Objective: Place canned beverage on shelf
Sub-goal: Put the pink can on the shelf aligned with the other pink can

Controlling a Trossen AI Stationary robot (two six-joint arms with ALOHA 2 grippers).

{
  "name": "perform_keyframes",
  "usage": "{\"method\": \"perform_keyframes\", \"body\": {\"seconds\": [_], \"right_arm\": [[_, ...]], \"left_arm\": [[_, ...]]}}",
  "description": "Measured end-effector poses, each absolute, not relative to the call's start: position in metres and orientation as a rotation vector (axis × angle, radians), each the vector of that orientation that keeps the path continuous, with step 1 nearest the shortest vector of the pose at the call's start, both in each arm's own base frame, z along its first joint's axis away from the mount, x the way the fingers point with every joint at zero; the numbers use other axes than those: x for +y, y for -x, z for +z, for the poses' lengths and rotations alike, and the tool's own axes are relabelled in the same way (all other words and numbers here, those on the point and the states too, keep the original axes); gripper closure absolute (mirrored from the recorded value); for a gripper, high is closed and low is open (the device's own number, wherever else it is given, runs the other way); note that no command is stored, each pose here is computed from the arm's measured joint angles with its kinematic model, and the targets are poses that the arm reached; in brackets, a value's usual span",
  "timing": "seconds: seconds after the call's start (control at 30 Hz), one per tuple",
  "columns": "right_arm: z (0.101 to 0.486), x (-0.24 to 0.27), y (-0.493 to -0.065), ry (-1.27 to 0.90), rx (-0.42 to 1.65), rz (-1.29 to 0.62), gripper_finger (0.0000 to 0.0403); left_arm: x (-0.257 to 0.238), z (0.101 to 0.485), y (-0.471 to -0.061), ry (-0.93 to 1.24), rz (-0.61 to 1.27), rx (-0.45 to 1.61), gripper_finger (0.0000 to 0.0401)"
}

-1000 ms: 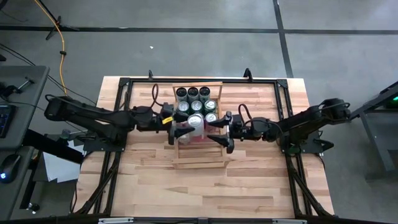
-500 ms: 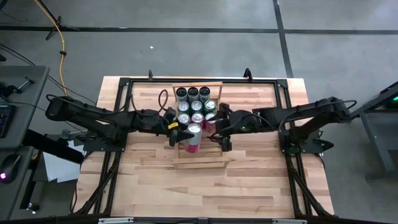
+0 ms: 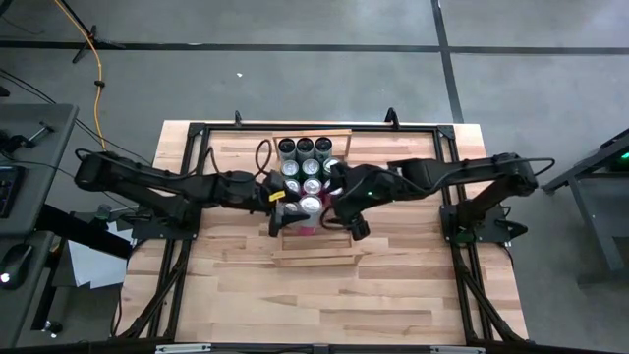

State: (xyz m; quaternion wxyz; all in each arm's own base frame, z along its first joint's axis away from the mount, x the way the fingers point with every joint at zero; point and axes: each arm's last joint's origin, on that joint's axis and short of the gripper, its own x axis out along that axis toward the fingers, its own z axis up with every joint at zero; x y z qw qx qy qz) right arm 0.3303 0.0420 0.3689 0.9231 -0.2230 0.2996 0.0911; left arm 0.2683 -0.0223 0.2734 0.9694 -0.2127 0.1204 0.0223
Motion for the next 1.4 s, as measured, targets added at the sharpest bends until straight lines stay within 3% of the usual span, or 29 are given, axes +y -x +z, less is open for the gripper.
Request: {"method": "perform_keyframes", "body": {"seconds": [0.3, 0.6, 0.77, 1.1, 1.4], "right_arm": [[0.371, 0.042, -0.35, 0.566, 0.759, 0.275, 0.0111], [0.364, 0.045, -0.358, 0.599, 0.871, 0.381, 0.0112], [0.362, 0.046, -0.356, 0.647, 0.892, 0.404, 0.0112], [0.357, 0.061, -0.352, 0.868, 0.884, 0.583, 0.0111], [0.358, 0.059, -0.353, 0.888, 0.871, 0.565, 0.0112]], "left_arm": [[-0.03, 0.28, -0.301, 0.254, -0.107, 0.399, 0.0148], [-0.027, 0.285, -0.322, 0.148, -0.118, 0.447, 0.0148], [-0.017, 0.284, -0.323, 0.165, -0.118, 0.454, 0.0148], [-0.004, 0.284, -0.32, 0.284, -0.358, 0.492, 0.0148], [0.006, 0.283, -0.32, 0.291, -0.328, 0.498, 0.0148]]}}
